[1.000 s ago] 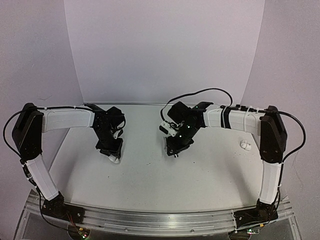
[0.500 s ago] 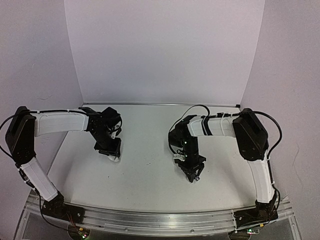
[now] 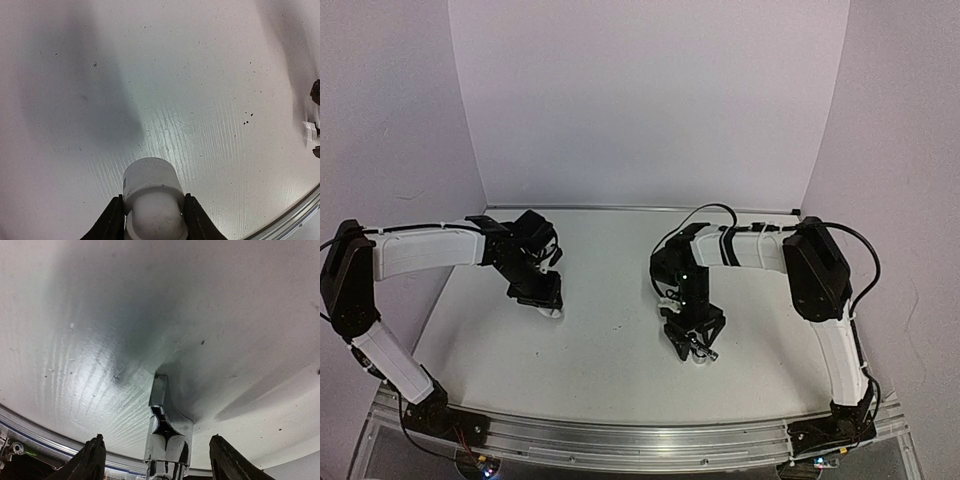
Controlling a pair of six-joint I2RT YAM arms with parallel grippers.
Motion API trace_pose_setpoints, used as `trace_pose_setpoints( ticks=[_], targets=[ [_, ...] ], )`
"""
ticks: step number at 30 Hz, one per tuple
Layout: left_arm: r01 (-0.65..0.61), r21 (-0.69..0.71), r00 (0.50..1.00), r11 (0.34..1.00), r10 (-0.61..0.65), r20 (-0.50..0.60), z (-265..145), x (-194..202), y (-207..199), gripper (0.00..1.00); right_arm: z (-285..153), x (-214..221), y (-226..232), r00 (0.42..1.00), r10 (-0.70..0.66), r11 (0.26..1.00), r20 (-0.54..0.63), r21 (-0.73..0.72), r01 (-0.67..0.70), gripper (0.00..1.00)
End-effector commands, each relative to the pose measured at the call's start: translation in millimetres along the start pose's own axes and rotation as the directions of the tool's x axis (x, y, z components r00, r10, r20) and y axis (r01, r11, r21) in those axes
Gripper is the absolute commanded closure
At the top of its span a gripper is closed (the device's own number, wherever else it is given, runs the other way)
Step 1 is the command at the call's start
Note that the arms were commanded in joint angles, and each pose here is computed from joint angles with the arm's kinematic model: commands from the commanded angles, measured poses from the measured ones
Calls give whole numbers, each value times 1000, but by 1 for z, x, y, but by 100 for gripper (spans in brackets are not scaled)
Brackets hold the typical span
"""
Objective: Install the water faucets
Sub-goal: Position the water faucet at the center of the board, then pick up the water faucet from the center of the board.
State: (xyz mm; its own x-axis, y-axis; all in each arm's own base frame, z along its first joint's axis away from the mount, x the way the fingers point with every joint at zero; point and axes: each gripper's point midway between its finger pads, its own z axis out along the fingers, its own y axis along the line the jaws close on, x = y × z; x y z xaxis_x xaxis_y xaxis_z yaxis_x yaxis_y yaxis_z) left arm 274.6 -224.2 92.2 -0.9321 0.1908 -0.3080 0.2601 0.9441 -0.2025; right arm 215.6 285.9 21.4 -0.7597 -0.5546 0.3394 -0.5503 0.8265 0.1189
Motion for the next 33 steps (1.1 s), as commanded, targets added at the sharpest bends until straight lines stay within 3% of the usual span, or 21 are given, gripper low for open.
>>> trace_pose_setpoints(
  ticks=[1,8,27,33],
  targets=[
    [-39,37,996,999,36,82,-18,-11,-8,100,-7,-9,0,999,32,999,23,25,-33,30],
    [-46,42,995,998,42,93,-21,-7,-7,100,2,-4,-1,998,26,999,-59,31,-24,50],
    [-48,55,994,997,43,96,-24,-5,-7,100,3,27,-18,991,44,991,-129,132,-27,56],
    [-45,60,995,997,39,96,-24,-4,-8,100,7,21,-16,990,36,992,-137,124,-19,71]
  ],
)
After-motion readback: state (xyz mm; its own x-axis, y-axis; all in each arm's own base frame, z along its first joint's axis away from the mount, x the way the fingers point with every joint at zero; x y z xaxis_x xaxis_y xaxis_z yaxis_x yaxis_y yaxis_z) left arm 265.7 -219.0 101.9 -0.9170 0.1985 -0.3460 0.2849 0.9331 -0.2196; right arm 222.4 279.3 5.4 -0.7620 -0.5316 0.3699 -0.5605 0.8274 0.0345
